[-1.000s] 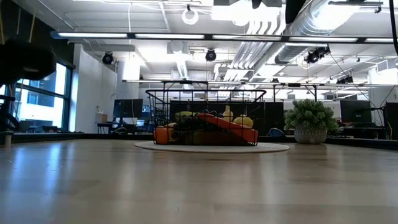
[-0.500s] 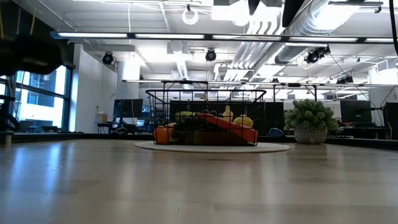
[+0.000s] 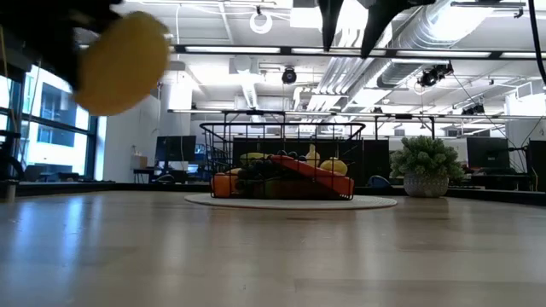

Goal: Build produce basket
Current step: Put the yellow mango into the wire basket

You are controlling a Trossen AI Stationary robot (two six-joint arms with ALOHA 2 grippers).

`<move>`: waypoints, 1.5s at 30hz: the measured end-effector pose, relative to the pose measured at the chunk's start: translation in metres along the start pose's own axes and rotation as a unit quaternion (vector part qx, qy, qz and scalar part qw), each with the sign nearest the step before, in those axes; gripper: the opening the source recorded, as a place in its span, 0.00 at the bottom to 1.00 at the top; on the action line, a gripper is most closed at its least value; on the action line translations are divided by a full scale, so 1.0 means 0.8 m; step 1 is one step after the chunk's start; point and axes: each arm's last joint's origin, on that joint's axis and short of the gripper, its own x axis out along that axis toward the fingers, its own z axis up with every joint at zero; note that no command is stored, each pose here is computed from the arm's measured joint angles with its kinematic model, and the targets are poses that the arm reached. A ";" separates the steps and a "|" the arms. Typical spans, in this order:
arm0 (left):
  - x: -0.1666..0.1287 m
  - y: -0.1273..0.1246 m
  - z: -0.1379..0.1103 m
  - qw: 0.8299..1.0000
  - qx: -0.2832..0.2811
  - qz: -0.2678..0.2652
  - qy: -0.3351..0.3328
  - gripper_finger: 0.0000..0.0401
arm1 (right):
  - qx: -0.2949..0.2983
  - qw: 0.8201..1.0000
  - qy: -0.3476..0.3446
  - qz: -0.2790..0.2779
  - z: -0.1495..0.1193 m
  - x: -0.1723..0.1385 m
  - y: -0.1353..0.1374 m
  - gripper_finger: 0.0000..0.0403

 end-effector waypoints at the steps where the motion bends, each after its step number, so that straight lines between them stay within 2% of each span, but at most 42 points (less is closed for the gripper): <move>1: -0.004 0.011 0.000 1.000 -0.016 0.009 -0.008 0.57 | -0.007 1.000 -0.004 -0.003 0.006 0.003 0.000 0.59; 6: -0.020 0.068 -0.006 0.993 -0.096 0.067 -0.031 0.57 | -0.032 0.999 -0.028 -0.006 0.046 0.009 -0.008 0.59; 11: -0.031 0.123 -0.021 0.979 -0.177 0.099 -0.035 0.57 | -0.050 0.997 -0.049 0.032 0.094 0.007 -0.016 0.59; 16: -0.037 0.170 -0.032 0.962 -0.229 0.136 -0.056 0.57 | -0.081 0.992 -0.074 0.064 0.134 0.005 -0.024 0.59; 21: -0.051 0.207 -0.033 0.940 -0.274 0.173 -0.105 0.57 | -0.124 0.988 -0.071 0.064 0.161 0.016 -0.032 0.59; 25: -0.069 0.234 -0.029 0.919 -0.300 0.203 -0.154 0.57 | -0.132 0.987 -0.075 0.055 0.178 0.023 -0.039 0.59; 28: -0.081 0.252 -0.028 0.908 -0.296 0.229 -0.186 0.57 | -0.139 0.986 -0.082 0.050 0.191 0.028 -0.043 0.59; 33: -0.081 0.284 -0.030 0.891 -0.300 0.250 -0.231 0.57 | -0.132 0.987 -0.089 0.034 0.216 0.039 -0.056 0.59; 41: -0.043 0.331 -0.044 0.890 -0.324 0.218 -0.234 0.58 | -0.103 0.992 -0.073 0.023 0.253 0.056 -0.082 0.59; 45: -0.022 0.345 -0.050 0.886 -0.345 0.225 -0.211 0.60 | -0.087 0.993 -0.075 0.012 0.266 0.062 -0.093 0.59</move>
